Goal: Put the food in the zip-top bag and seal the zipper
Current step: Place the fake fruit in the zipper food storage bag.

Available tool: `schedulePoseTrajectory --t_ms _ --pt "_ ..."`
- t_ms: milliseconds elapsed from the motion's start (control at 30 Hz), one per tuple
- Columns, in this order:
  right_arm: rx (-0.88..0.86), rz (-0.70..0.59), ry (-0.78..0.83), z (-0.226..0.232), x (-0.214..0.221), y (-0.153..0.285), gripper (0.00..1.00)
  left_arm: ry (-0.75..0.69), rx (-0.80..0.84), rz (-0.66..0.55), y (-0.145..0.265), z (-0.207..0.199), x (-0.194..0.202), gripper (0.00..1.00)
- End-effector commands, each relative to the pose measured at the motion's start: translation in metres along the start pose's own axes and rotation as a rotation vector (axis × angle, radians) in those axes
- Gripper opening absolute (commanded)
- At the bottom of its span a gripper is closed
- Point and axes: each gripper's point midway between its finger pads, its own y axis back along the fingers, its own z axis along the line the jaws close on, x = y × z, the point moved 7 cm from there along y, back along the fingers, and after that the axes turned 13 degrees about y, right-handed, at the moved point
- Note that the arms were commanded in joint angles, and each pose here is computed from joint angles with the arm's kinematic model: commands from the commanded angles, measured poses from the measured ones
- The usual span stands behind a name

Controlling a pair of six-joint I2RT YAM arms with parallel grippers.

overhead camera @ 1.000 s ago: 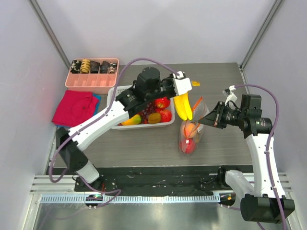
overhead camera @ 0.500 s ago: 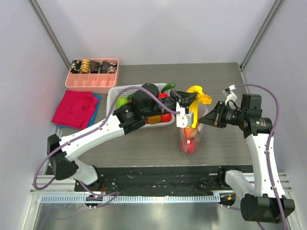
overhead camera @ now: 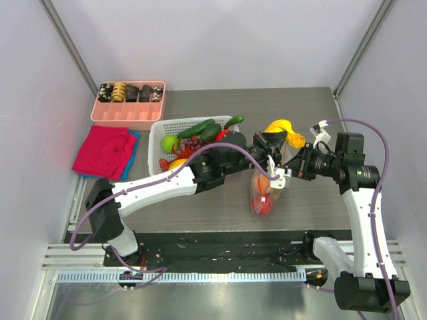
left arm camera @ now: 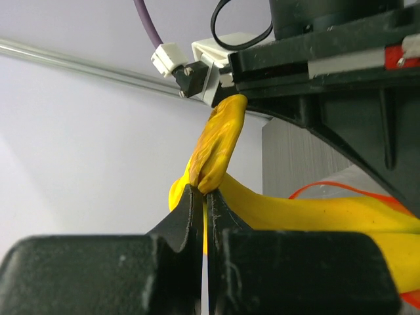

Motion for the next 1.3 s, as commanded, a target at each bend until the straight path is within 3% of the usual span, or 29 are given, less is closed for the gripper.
schedulePoseTrajectory --t_ms 0,167,667,867,1200,1267 --pt "0.049 -0.049 0.008 0.004 -0.01 0.005 0.01 -0.014 -0.223 0.016 0.002 0.03 -0.041 0.0" --pt "0.039 -0.083 -0.003 0.007 -0.014 0.005 0.01 0.066 -0.276 0.127 0.001 0.015 -0.05 0.0" --pt "0.025 -0.109 0.002 0.012 -0.017 0.008 0.01 0.013 -0.31 0.485 -0.015 -0.013 -0.034 0.0" --pt "0.036 -0.121 0.0 0.012 -0.014 0.009 0.01 0.134 -0.349 0.623 0.002 -0.007 -0.03 0.01" --pt "0.038 -0.122 0.017 0.009 -0.013 0.007 0.01 0.278 -0.291 0.617 0.022 -0.009 -0.037 0.01" --pt "0.038 -0.123 0.022 0.009 -0.013 0.008 0.01 0.383 -0.323 0.614 0.025 -0.001 -0.04 0.09"
